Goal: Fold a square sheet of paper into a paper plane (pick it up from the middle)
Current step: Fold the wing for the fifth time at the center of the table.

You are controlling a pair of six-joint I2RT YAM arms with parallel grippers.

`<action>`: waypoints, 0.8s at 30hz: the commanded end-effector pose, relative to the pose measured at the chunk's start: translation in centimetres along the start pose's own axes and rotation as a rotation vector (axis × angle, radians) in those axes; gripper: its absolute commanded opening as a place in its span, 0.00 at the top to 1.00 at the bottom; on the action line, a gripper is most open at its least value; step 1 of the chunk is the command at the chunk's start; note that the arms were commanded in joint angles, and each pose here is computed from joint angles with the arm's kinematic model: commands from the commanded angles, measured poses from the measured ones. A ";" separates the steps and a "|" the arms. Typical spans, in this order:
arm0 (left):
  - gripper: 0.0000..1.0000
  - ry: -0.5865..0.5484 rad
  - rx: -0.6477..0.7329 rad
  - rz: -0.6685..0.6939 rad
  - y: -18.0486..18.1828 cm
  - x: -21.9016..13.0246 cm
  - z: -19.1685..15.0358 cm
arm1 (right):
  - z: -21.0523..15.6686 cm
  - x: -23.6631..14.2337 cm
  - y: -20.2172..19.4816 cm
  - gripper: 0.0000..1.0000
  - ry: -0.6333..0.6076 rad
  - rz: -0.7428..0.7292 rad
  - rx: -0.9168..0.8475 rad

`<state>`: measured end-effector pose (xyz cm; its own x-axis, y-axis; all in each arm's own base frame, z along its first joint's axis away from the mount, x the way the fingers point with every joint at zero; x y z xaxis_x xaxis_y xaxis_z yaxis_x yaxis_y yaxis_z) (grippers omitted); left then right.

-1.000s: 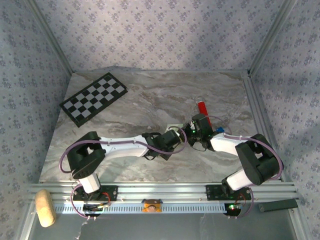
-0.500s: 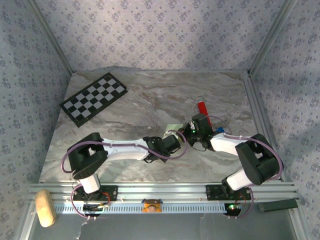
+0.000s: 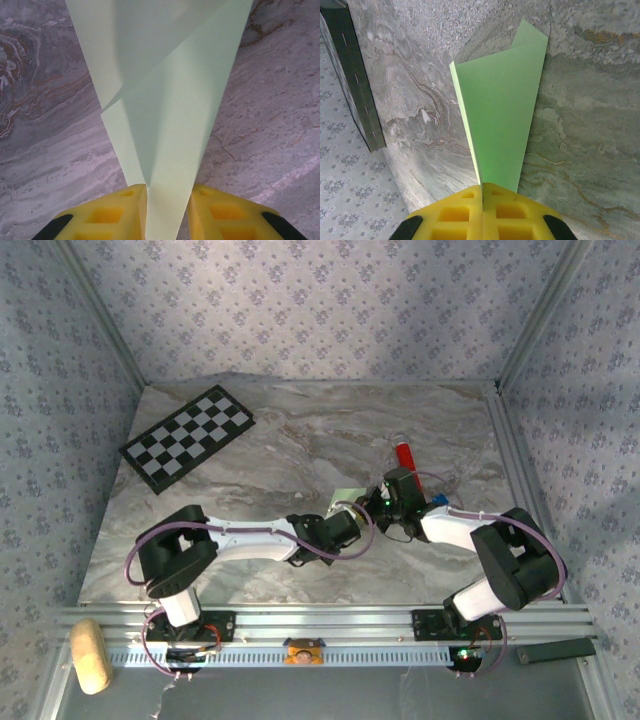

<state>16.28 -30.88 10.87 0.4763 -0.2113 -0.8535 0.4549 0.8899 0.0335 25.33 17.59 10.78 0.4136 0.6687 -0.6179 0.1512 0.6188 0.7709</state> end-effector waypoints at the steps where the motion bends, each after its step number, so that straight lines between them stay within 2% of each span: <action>1: 0.73 -0.015 0.009 0.020 -0.2 0.3 -0.1 | 0.3 -0.3 0.6 0.99 -0.001 0.012 0.004; 15: 0.87 -0.024 0.005 0.024 -0.3 0.3 0.2 | 0.2 -0.3 0.3 0.99 0.002 0.010 0.004; 24: 0.91 -0.018 -0.001 0.026 -0.2 0.5 0.0 | 0.3 -0.3 0.4 0.99 -0.001 0.013 0.003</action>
<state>16.41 -30.94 10.80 0.4884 -0.2072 -0.8476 0.4494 0.8924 0.0409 25.33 17.59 10.78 0.4138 0.6688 -0.6176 0.1510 0.6186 0.7710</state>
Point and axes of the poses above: each hand's point on the last joint's axis, 136 mm out from that joint toward the fingers, its own x axis out along the fingers, its own y axis along the line the jaws close on, z = x × y, the point moved 8 cm from there along -x, back along the fingers, and after that the axes turned 13 degrees about -x, right-handed, at the moved point
